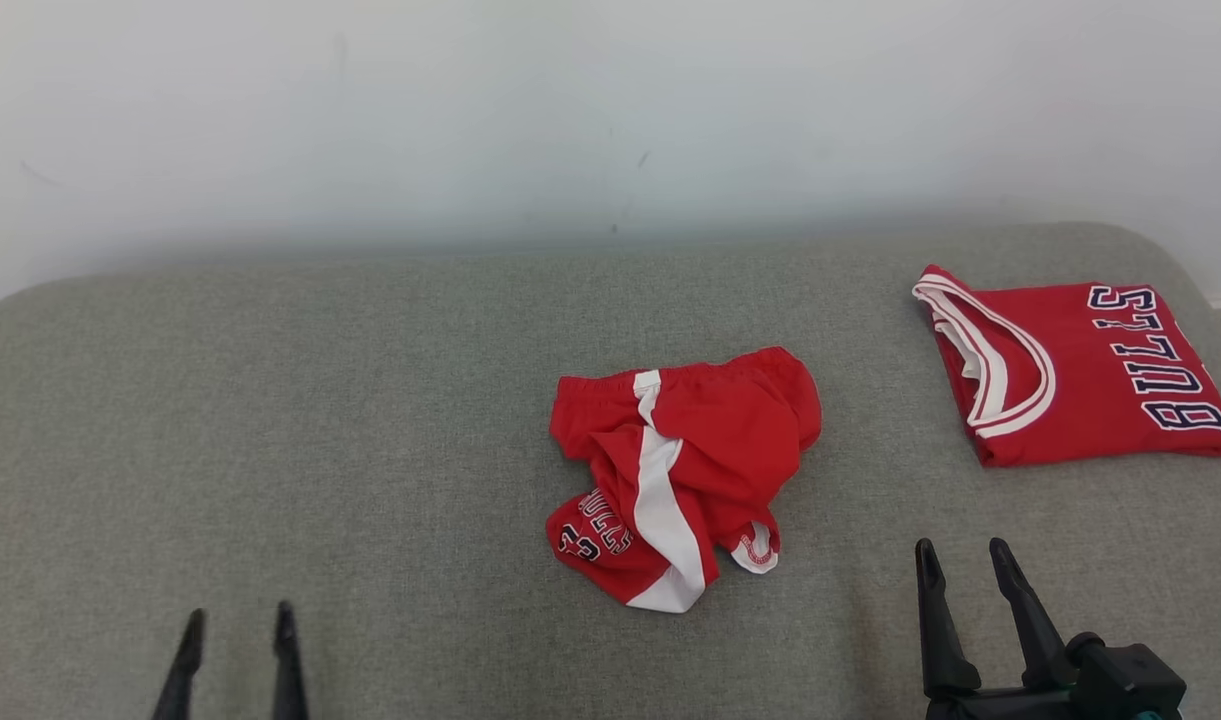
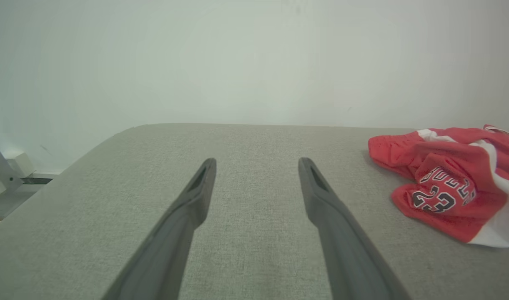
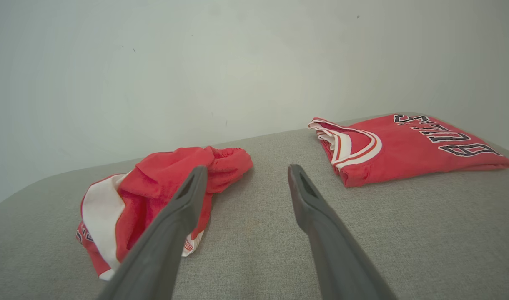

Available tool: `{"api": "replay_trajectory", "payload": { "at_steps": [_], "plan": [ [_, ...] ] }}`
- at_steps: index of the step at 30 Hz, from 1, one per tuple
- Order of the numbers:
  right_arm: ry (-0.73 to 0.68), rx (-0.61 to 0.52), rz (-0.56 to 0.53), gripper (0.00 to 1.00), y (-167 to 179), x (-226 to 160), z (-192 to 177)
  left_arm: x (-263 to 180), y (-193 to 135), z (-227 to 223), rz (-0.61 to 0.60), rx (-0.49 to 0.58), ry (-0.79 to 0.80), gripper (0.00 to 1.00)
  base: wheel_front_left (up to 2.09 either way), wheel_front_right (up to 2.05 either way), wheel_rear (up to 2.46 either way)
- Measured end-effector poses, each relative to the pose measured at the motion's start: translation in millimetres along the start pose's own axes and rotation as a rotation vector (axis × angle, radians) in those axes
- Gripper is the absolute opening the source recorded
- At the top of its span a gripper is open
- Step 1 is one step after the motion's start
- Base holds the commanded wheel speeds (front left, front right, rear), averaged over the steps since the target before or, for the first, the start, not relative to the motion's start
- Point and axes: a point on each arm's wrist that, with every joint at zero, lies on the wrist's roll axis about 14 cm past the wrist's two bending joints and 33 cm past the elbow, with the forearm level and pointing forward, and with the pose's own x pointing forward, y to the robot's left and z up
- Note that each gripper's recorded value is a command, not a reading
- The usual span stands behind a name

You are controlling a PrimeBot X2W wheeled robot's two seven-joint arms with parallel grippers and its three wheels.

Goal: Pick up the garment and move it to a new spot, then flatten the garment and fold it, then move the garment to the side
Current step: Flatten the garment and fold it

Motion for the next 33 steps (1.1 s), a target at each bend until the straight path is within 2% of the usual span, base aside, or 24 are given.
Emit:
{"api": "replay_trajectory", "payload": {
  "at_steps": [6,15,22,30,31,33],
  "plan": [
    [0.006,0.001,-0.001,1.00,0,2,-2,20,-44,1,-0.127,-0.023,-0.008,1.00,0.00,0.00,0.00],
    [-0.011,0.000,-0.047,1.00,-15,7,4,56,-124,-13,-0.381,-0.056,0.039,1.00,0.00,0.00,0.00],
    [-0.003,-0.003,-0.118,1.00,-37,2,3,69,-163,-46,-0.511,-0.039,0.139,1.00,0.00,0.00,0.00],
    [0.025,-0.006,-0.185,1.00,-57,-6,-4,60,-187,-100,-0.617,-0.004,0.302,1.00,0.00,0.00,0.00],
    [0.028,-0.007,-0.190,1.00,-58,-6,-5,61,-189,-103,-0.622,-0.006,0.312,0.92,0.00,0.00,0.00],
    [0.033,-0.009,-0.197,1.00,-60,-7,-6,65,-191,-105,-0.626,-0.006,0.315,0.00,0.00,0.00,0.00]
  ]
}}
